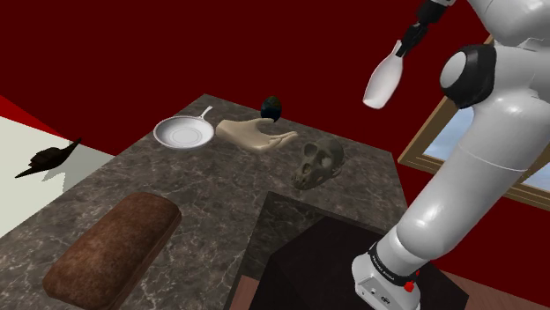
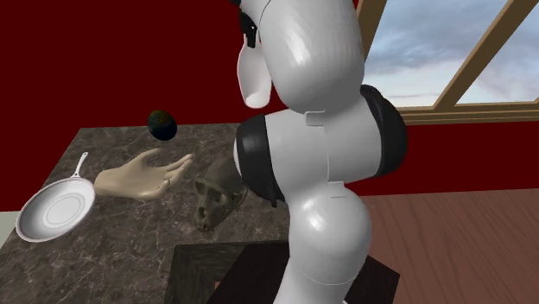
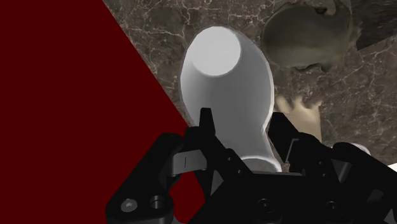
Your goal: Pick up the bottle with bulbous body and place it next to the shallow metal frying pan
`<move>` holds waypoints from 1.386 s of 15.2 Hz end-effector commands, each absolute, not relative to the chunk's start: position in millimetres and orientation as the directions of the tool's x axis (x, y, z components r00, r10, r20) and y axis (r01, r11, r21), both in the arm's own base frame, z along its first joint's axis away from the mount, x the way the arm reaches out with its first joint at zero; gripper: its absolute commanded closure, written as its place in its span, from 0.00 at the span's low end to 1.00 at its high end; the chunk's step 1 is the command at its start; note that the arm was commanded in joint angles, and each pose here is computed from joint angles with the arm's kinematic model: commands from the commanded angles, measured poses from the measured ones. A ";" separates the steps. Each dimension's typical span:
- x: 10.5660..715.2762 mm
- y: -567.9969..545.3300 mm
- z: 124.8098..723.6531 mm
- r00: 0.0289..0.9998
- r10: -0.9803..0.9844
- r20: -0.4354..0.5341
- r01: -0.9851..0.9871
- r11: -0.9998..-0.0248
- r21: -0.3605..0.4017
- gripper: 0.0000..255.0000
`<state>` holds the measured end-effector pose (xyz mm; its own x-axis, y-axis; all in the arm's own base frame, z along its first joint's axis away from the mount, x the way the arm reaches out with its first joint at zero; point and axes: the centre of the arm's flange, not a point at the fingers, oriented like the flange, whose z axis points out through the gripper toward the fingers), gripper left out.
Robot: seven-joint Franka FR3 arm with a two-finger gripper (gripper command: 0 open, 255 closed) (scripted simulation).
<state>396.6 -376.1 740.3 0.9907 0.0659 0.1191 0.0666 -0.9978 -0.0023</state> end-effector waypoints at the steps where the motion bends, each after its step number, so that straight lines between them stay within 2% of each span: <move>1: 405.2 -358.3 737.1 0.991 0.065 0.119 0.066 -0.998 -0.001 1.00; 21: 512.6 -130.5 657.9 0.991 0.065 0.119 0.066 -0.998 -0.002 1.00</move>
<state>508.6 -142.9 663.4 0.9908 0.0664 0.1181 0.0670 -0.9977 -0.0015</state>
